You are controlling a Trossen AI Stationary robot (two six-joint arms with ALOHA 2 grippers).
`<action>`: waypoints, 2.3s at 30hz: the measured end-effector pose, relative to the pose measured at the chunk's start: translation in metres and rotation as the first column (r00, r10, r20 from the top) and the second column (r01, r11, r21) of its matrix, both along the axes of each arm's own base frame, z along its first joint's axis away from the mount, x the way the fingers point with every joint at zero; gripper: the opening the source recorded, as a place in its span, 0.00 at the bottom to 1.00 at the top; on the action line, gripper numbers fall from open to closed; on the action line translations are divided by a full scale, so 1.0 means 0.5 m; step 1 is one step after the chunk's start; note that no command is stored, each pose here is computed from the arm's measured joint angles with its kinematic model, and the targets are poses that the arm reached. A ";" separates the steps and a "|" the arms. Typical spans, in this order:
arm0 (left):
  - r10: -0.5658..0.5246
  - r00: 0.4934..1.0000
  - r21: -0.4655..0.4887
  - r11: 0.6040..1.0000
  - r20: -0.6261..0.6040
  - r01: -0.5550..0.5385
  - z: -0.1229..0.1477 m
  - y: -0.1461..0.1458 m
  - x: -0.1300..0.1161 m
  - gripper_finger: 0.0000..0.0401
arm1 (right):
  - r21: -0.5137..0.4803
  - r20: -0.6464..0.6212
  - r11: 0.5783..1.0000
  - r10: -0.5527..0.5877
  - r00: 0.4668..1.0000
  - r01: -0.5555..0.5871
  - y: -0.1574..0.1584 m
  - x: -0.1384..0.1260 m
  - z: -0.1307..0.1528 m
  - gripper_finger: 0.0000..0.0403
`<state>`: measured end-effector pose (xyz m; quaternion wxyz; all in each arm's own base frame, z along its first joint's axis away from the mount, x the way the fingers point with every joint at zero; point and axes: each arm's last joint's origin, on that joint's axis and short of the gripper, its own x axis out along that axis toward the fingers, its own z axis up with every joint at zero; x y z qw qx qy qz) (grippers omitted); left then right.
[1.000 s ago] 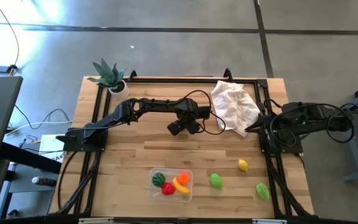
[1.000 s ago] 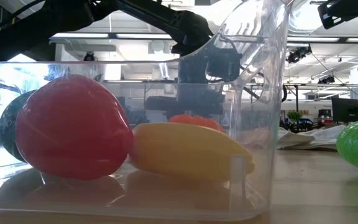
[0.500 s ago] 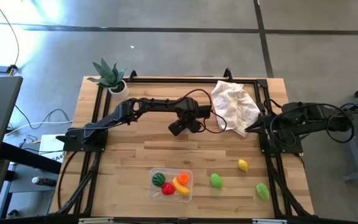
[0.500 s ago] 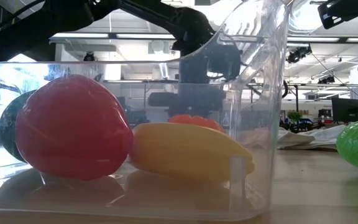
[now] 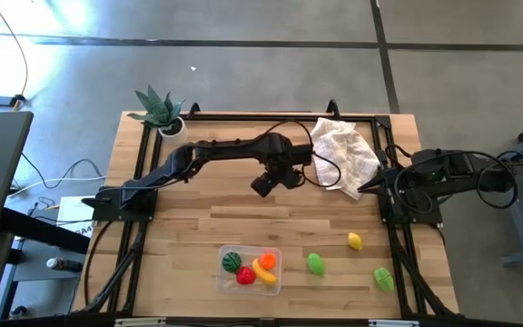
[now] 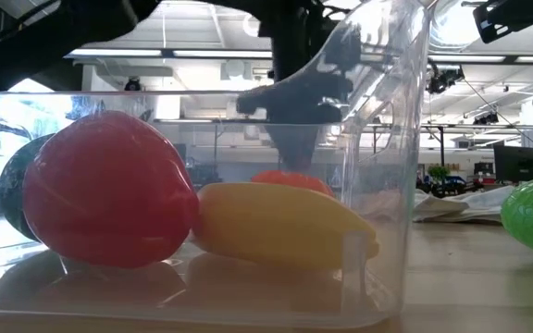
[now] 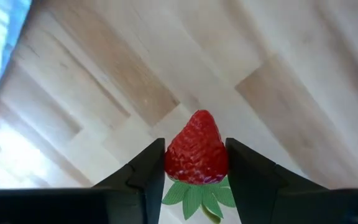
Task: Pick and placing Produce into tupperware
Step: Put the strawberry into the bin
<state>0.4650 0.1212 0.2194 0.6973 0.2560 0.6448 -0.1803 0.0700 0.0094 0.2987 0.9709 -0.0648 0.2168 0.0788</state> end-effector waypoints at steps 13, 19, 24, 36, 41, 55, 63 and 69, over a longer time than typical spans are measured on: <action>0.158 0.985 -0.076 0.985 0.073 -0.152 0.143 -0.141 -0.044 0.36 | 0.000 0.000 1.000 0.000 1.000 0.000 0.000 0.000 0.000 0.04; 0.209 0.976 -0.120 0.972 0.063 -0.200 0.169 -0.272 -0.058 0.36 | 0.000 0.000 1.000 0.000 1.000 0.000 0.000 0.000 0.000 0.04; 0.229 0.973 -0.126 0.966 0.002 -0.227 0.171 -0.378 -0.081 0.37 | 0.000 0.000 1.000 0.000 1.000 0.000 0.000 0.000 0.000 0.04; 0.184 0.983 -0.133 0.974 -0.007 -0.184 0.153 -0.515 -0.103 0.37 | 0.000 0.000 1.000 0.000 1.000 0.000 0.000 0.000 0.000 0.04; 0.187 0.982 -0.144 0.973 0.040 -0.179 0.132 -0.517 -0.078 0.37 | 0.000 0.000 1.000 0.000 1.000 0.000 0.000 0.000 0.000 0.04; 0.142 0.988 -0.119 0.982 -0.066 -0.149 0.018 -0.522 -0.032 0.37 | 0.000 -0.001 1.000 0.000 1.000 0.000 0.000 0.001 0.000 0.04; 0.122 0.986 -0.124 0.983 -0.111 -0.135 -0.030 -0.528 -0.019 0.37 | -0.001 -0.007 1.000 0.000 1.000 0.000 0.000 0.003 -0.001 0.04; 0.123 0.982 -0.109 0.984 -0.145 -0.140 -0.054 -0.527 -0.022 0.37 | -0.001 -0.007 1.000 0.000 1.000 0.000 0.000 0.003 -0.001 0.04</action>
